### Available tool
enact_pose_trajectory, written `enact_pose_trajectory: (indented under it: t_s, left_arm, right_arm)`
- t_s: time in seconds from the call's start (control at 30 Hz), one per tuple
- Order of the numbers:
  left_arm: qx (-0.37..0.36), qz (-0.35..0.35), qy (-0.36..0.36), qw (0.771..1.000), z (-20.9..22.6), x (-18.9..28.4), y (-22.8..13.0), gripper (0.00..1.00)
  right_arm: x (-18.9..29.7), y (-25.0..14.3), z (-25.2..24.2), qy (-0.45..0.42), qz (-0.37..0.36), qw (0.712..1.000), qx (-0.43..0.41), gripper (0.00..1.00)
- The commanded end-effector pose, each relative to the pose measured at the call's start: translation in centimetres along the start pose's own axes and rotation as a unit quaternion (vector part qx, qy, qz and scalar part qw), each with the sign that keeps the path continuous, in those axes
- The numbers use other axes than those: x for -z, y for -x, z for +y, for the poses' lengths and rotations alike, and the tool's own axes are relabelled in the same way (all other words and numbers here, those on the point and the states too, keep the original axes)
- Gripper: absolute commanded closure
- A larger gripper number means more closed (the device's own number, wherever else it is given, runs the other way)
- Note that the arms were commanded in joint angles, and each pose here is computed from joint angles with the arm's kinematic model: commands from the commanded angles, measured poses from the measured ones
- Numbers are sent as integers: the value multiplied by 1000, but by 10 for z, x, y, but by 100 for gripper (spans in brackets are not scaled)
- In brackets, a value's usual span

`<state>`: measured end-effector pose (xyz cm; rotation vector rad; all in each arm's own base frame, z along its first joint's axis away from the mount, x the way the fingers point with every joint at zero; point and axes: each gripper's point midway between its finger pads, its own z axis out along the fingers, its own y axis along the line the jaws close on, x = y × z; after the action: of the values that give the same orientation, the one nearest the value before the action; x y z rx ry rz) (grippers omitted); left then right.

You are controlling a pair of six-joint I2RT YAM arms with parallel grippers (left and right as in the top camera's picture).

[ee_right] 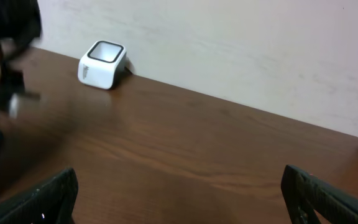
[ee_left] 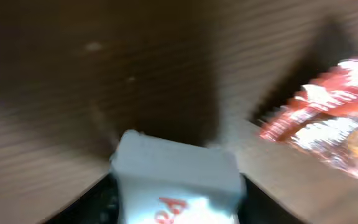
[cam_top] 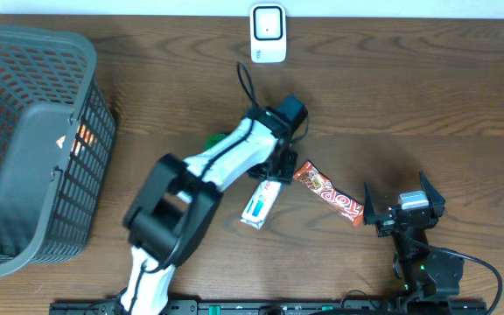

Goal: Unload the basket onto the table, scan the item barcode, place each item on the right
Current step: 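Carry the Panadol box toward the scanner with the left gripper, then release the box on the table and retract the left arm to the basket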

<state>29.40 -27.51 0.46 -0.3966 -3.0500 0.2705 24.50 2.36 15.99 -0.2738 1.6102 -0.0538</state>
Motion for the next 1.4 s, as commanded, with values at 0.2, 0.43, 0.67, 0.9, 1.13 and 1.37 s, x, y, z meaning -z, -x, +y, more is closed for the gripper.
enact_pose_trajectory:
  t_s: [0.2, 0.43, 0.67, 0.9, 1.13, 1.37]
  left_arm:
    - [4, -1, 3, 1000, -2, -8, 1, 4]
    - [-13, -44, -15, 999, -12, 29, 8, 3]
    - [-15, -118, 28, 992, 2, 95, 8, 3]
    - [54, -115, 101, 987, 35, 124, -20, 3]
    - [197, -132, 186, 954, 73, 138, -38, 2]
    - [176, -153, 184, 955, 80, 159, -39, 2]
  right_arm:
    - [0, 0, 2, 4, 0, 1000, -8, 1]
    - [0, 0, 2, 4, 0, 1000, -8, 1]
    - [0, 0, 2, 4, 0, 1000, -8, 1]
    - [0, 0, 2, 4, 0, 1000, -8, 1]
    - [0, 0, 2, 4, 0, 1000, -8, 1]
    - [0, 0, 2, 4, 0, 1000, -8, 1]
